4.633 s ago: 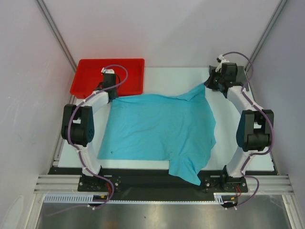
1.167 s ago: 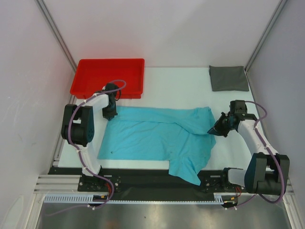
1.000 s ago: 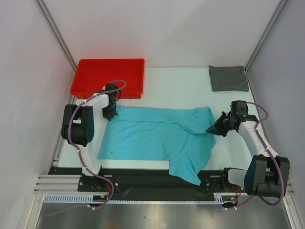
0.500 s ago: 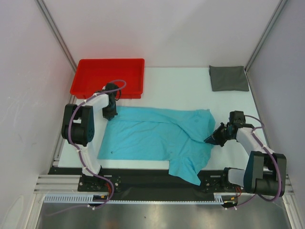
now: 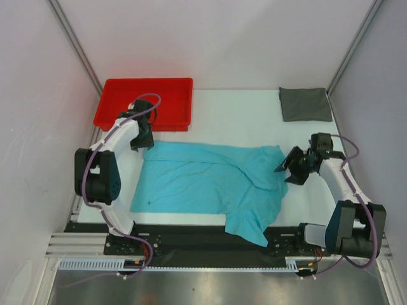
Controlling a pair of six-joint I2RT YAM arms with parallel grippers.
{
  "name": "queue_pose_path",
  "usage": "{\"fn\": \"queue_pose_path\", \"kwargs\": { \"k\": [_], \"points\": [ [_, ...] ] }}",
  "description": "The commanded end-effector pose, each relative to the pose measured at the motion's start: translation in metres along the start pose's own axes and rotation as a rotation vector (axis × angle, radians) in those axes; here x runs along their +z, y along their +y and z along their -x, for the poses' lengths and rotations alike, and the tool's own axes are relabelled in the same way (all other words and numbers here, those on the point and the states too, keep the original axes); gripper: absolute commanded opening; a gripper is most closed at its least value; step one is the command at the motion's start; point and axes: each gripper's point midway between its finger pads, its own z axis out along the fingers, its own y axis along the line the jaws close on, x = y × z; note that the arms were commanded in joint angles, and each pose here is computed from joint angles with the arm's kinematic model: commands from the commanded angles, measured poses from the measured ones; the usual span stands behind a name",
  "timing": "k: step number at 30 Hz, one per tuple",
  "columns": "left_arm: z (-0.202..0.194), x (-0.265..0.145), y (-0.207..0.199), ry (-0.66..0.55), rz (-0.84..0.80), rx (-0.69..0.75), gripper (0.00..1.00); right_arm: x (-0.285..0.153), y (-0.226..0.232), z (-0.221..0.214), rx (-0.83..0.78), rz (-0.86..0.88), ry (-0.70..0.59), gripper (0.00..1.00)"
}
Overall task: Fold and stack the t-shirts
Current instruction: Fold the tshirt
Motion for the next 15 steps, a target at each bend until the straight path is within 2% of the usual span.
{"fn": "queue_pose_path", "kwargs": {
  "k": [1,2,3,4,7,9,12,15],
  "points": [
    [0.042,-0.055,-0.003,-0.160,-0.105,-0.101,0.48,-0.013,0.027,0.052,-0.083,0.036,-0.133,0.64],
    [0.051,-0.057,-0.013,-0.185,-0.151,-0.109,0.45,-0.009,0.033,0.068,-0.087,0.057,-0.159,0.66],
    [0.052,-0.057,-0.026,-0.178,-0.220,-0.108,0.37,-0.007,0.040,0.078,-0.084,0.066,-0.170,0.66],
    [0.052,-0.049,-0.034,-0.156,-0.242,-0.103,0.33,0.005,0.044,0.092,-0.072,0.065,-0.158,0.65],
    [0.056,-0.038,-0.063,-0.106,-0.349,-0.103,0.22,0.024,0.068,0.126,-0.073,0.151,-0.180,0.60],
    [0.054,-0.029,-0.070,-0.094,-0.370,-0.101,0.15,0.036,0.067,0.136,-0.065,0.133,-0.171,0.57],
    [0.046,-0.011,-0.080,-0.057,-0.387,-0.087,0.13,0.049,0.068,0.151,-0.075,0.118,-0.160,0.54],
    [0.042,0.004,-0.083,-0.030,-0.382,-0.072,0.12,0.054,0.071,0.158,-0.081,0.126,-0.155,0.56]
  ]
}}
